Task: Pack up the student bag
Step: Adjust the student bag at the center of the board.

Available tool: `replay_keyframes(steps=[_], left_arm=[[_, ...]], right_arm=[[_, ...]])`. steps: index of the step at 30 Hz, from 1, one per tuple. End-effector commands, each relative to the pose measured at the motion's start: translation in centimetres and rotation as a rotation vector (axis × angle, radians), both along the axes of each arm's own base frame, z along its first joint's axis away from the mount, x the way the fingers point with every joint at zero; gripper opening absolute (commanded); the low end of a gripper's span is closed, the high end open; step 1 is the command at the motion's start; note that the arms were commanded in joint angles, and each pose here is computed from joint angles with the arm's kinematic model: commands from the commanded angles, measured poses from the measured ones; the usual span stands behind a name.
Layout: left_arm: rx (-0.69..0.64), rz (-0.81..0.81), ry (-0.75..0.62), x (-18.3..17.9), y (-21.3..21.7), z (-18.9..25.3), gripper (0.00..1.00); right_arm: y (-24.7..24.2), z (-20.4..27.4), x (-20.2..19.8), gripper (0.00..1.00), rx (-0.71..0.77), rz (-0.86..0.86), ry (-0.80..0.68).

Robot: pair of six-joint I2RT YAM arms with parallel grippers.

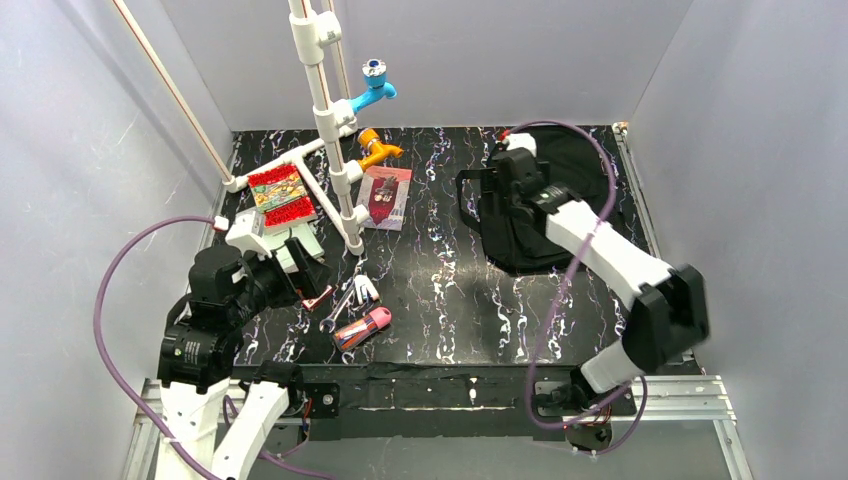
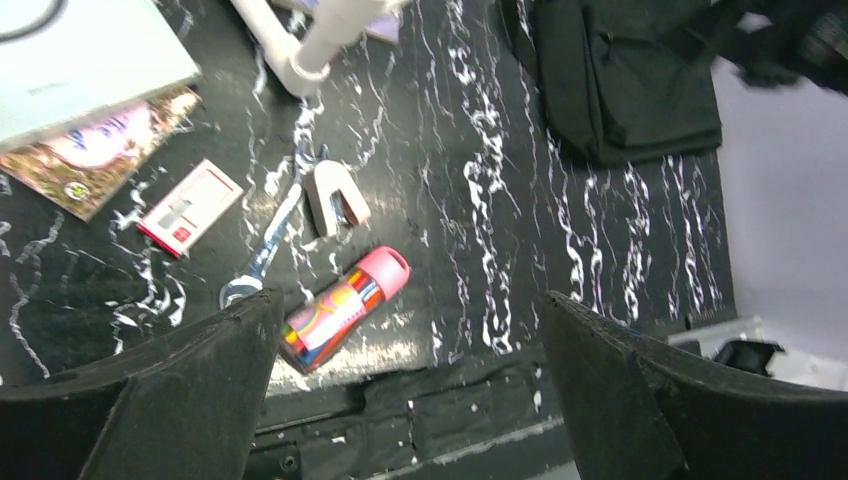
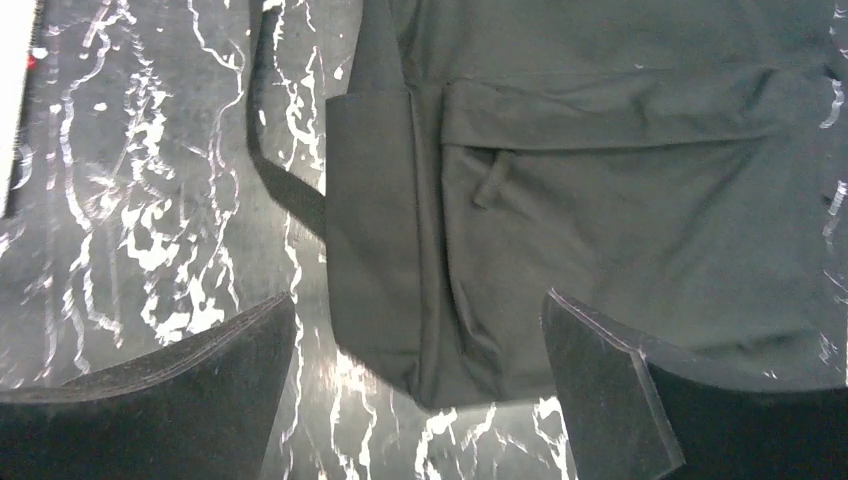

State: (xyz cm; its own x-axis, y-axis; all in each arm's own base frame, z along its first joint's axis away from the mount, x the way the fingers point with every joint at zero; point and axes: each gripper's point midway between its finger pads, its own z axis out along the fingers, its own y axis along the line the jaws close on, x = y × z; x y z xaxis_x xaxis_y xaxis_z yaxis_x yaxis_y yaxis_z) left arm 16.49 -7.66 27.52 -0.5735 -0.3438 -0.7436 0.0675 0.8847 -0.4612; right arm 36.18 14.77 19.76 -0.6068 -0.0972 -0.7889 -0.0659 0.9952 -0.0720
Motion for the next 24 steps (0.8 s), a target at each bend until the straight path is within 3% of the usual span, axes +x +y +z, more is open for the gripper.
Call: replay_keyframes(steps=[1,8,11,17,20,23,24], left_arm=[[-0.066,-0.136,0.075,-1.9,-2.3,-1.3,1.00],[-0.323,-0.366,0.186,-3.0,-7.3,-2.3,0.99],[-0.328,-0.402,0.176,-3.8,-7.6,-2.6,0.99],[-0.295,-0.431,0.131,-5.1,-7.4,-3.2,0.99],[-0.283,-0.431,0.132,-4.8,-7.3,-3.4,0.99],[-0.311,-0.463,0.164,-4.4,-8.0,-3.5,0.99],[-0.328,-0.484,0.184,-4.4,-8.4,-3.6,1.00]], right_arm=[[1.6,-1.0,6.9,1.00,-0.014,-0.042,-0.067],[5.0,-8.0,13.9,0.87,-0.059,0.030,0.018],[4.8,-10.0,16.4,0.83,-0.112,0.028,0.023],[3.9,-13.9,17.7,0.62,-0.251,0.098,0.079],[3.6,-15.1,17.1,0.44,-0.295,0.124,0.114],[4.6,-14.9,15.4,0.08,-0.324,0.182,0.120],[5.3,-14.8,14.5,0.01,-0.343,0.210,0.116]])
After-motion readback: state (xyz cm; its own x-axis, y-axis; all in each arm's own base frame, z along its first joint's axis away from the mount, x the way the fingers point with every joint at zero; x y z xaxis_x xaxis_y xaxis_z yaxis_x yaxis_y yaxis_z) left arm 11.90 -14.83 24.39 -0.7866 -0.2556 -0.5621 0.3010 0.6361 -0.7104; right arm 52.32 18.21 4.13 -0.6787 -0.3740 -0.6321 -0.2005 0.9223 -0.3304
